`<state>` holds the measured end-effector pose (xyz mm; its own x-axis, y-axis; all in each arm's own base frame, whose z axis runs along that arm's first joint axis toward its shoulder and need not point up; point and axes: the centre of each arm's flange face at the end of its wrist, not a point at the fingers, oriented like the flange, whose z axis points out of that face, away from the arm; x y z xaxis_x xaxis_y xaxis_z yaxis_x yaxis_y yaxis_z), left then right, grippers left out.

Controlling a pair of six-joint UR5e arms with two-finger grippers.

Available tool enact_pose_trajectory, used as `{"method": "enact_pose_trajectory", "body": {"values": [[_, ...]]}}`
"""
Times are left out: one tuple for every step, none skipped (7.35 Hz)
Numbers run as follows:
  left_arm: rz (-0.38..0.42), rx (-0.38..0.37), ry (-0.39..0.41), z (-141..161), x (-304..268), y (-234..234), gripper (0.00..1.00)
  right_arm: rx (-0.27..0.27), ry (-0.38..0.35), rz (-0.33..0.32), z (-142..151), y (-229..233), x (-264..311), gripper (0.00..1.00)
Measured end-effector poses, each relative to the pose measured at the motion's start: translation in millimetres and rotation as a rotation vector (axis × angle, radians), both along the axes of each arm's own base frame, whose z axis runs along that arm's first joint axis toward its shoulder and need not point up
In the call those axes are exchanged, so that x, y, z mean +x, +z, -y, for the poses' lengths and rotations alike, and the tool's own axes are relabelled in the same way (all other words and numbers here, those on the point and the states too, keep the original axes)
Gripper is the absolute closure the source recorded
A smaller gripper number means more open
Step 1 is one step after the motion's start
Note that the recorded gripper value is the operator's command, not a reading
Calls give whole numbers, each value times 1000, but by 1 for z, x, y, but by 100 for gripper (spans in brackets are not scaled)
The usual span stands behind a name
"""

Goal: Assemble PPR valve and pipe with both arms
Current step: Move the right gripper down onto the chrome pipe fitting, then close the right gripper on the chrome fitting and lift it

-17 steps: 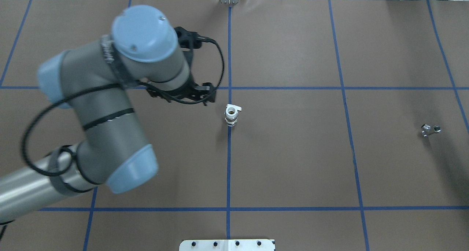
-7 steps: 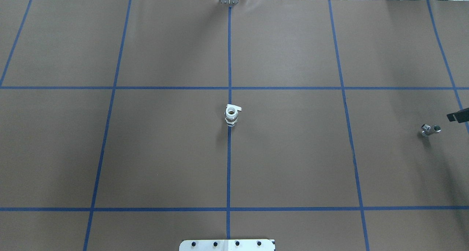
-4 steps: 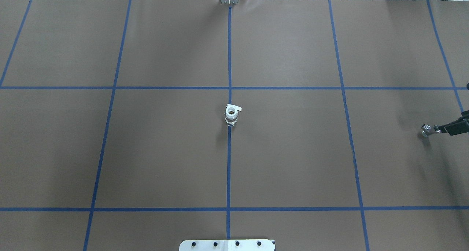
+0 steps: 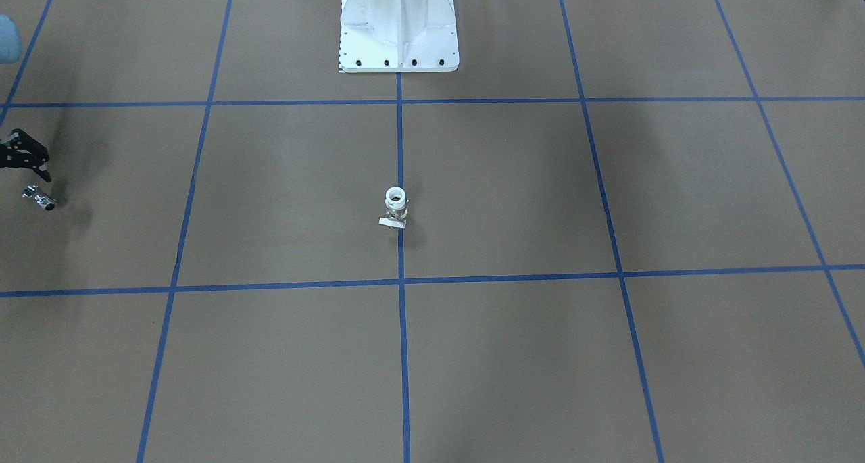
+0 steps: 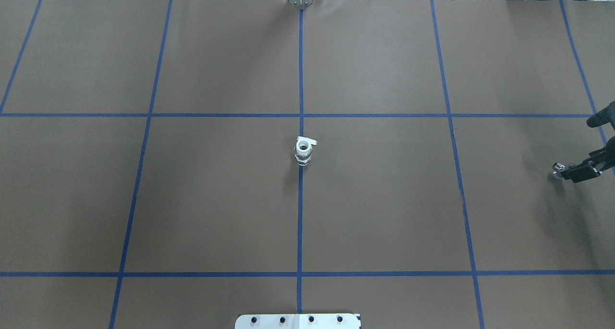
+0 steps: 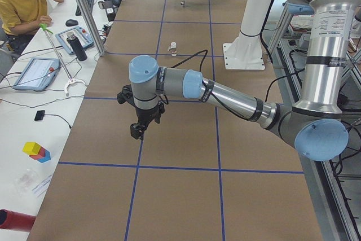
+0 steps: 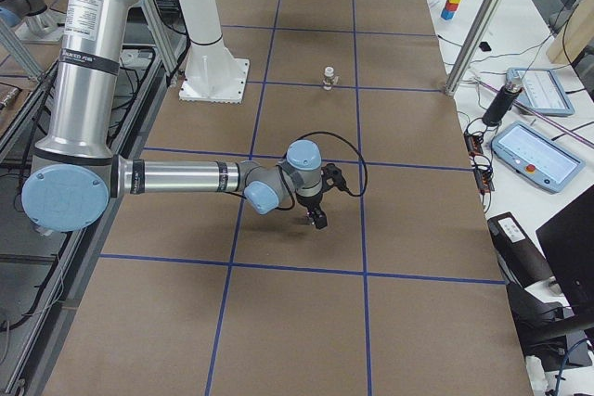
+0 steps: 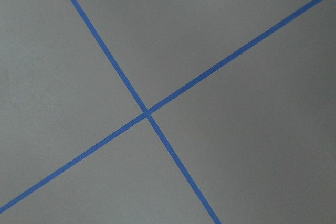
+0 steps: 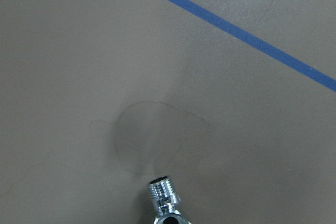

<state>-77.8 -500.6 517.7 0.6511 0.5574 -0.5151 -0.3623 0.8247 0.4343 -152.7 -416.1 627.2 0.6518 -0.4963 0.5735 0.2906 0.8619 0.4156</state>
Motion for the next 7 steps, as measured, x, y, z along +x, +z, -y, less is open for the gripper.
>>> {"method": "enact_pose_trajectory", "body": {"values": [[0,8,0,0,0,1,0,-1,-11,-1,-2,1,-5,30],[0,11,-1,1,0,2,0,-1,-22,0,-3,2,-8,31],[0,12,-1,1,0,2,0,2,-30,0,-4,2,-11,31],[0,11,-1,0,0,3,0,4,-35,-2,-4,2,-11,41],[0,9,-1,-2,0,5,0,5,-37,-3,-5,3,-11,43],[0,10,0,-4,0,8,0,5,-38,-6,-5,4,-11,45],[0,13,-1,-7,0,11,0,3,-37,-9,-5,6,-11,45]]}}
